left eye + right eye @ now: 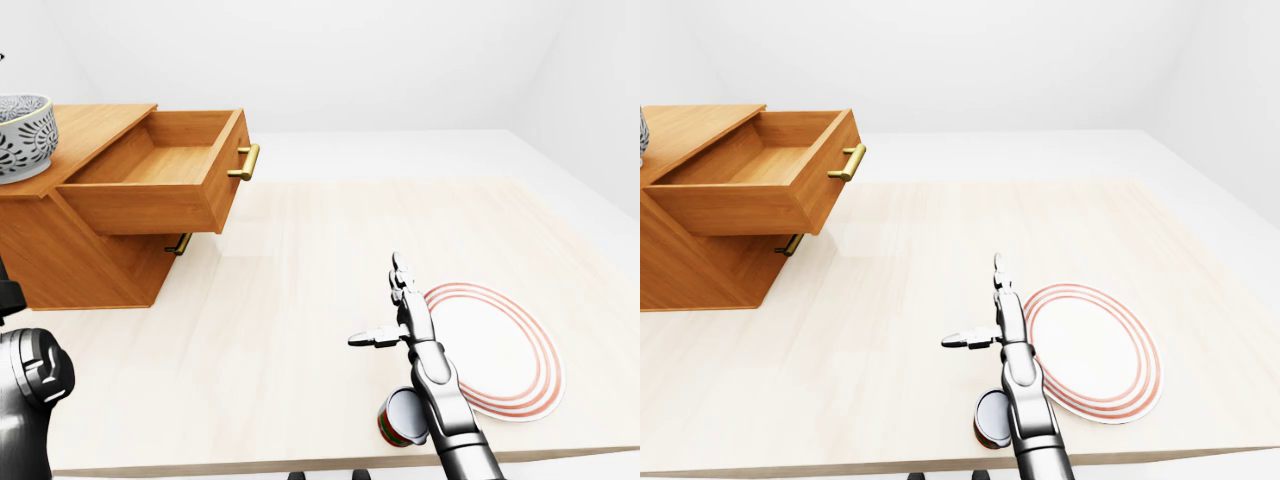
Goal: Put the bowl on top of the cabinet.
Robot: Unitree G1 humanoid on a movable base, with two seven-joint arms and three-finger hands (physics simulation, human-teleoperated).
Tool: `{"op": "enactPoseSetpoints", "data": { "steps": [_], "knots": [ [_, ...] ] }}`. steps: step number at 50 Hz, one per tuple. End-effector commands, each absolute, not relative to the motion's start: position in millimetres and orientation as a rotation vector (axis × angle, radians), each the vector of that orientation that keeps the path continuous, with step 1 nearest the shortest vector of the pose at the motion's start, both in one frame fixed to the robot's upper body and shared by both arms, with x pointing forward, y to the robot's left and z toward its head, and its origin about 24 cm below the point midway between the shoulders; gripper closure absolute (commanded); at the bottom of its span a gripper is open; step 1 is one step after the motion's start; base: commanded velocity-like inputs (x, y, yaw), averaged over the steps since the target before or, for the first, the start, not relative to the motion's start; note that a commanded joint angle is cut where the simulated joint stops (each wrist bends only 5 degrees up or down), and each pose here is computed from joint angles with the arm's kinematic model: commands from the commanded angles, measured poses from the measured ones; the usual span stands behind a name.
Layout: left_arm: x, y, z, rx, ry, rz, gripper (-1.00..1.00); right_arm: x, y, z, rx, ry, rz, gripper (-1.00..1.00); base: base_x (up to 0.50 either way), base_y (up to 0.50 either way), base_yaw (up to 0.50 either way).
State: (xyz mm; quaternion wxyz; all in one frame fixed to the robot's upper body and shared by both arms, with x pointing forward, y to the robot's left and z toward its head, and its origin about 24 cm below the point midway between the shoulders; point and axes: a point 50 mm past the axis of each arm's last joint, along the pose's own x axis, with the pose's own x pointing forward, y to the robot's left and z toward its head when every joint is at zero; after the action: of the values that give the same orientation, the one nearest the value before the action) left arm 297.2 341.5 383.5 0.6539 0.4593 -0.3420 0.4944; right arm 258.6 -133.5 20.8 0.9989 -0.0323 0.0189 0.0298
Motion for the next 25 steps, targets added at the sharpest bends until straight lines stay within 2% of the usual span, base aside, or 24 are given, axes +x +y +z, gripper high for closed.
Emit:
{"op": "enactPoseSetpoints", "data": {
  "steps": [1, 12, 25],
  "knots": [
    [253, 300, 400, 0.926, -1.095, 0.986, -1.00, 258, -134, 23, -0.063, 0.026, 0.059, -1.00, 0.00, 0.00, 0.00],
    [213, 258, 391, 0.917, -1.297, 0.808, -1.00, 257, -133, 24, -0.066, 0.024, 0.062, -1.00, 0.00, 0.00, 0.00],
    [212, 248, 378, 0.911, -1.304, 0.773, -1.00, 257, -132, 23, -0.065, 0.026, 0.065, -1.00, 0.00, 0.00, 0.00]
  ]
}}
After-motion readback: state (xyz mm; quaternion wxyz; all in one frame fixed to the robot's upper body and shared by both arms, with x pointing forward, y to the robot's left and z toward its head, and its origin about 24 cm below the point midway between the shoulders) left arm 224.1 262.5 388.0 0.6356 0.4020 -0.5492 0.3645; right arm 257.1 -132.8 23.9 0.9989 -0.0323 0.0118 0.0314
